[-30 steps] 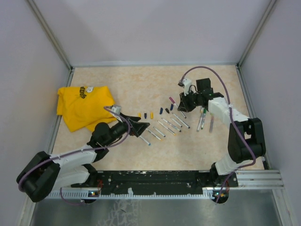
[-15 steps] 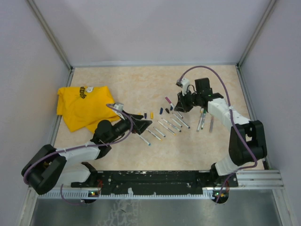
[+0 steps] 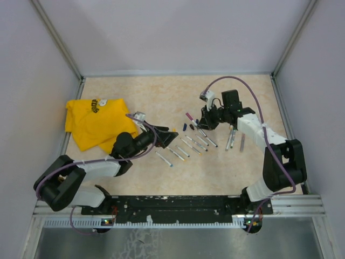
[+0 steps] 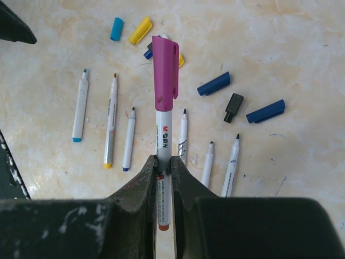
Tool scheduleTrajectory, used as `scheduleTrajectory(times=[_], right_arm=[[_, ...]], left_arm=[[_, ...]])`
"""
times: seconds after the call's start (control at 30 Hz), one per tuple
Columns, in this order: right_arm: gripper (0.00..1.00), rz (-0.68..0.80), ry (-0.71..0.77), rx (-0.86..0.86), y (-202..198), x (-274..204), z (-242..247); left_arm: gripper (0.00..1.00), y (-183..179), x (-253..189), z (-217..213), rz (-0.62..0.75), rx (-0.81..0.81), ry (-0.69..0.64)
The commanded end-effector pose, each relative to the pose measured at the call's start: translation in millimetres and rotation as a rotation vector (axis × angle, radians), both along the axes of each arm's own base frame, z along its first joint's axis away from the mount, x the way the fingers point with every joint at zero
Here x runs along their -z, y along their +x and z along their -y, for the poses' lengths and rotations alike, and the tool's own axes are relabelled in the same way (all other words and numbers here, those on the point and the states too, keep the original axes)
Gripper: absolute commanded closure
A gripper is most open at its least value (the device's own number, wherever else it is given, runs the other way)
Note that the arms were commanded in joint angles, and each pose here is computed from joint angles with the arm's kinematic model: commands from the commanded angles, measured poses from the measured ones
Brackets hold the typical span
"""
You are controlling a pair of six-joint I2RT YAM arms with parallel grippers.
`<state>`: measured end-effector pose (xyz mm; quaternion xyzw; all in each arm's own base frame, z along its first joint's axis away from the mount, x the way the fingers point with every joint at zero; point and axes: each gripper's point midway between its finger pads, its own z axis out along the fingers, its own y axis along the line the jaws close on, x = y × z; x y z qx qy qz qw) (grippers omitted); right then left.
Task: Open the pen caps
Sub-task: Pick up the pen from the center of the board.
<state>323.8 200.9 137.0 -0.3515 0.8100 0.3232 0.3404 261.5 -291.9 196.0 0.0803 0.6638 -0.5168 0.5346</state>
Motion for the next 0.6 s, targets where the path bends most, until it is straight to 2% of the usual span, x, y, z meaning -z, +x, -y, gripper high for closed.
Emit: scheduleTrajectory(times=[0.0, 0.57], right_arm=[[1.00, 0.075, 0.055, -0.042, -3, -25, -11], [1.00, 0.089, 0.090, -0.086, -12, -32, -19]], left_arm=[[0.03, 16, -28, 7, 0.032, -0.019, -0.094], [0.11, 82, -10, 39, -0.135, -0.122, -0.267]])
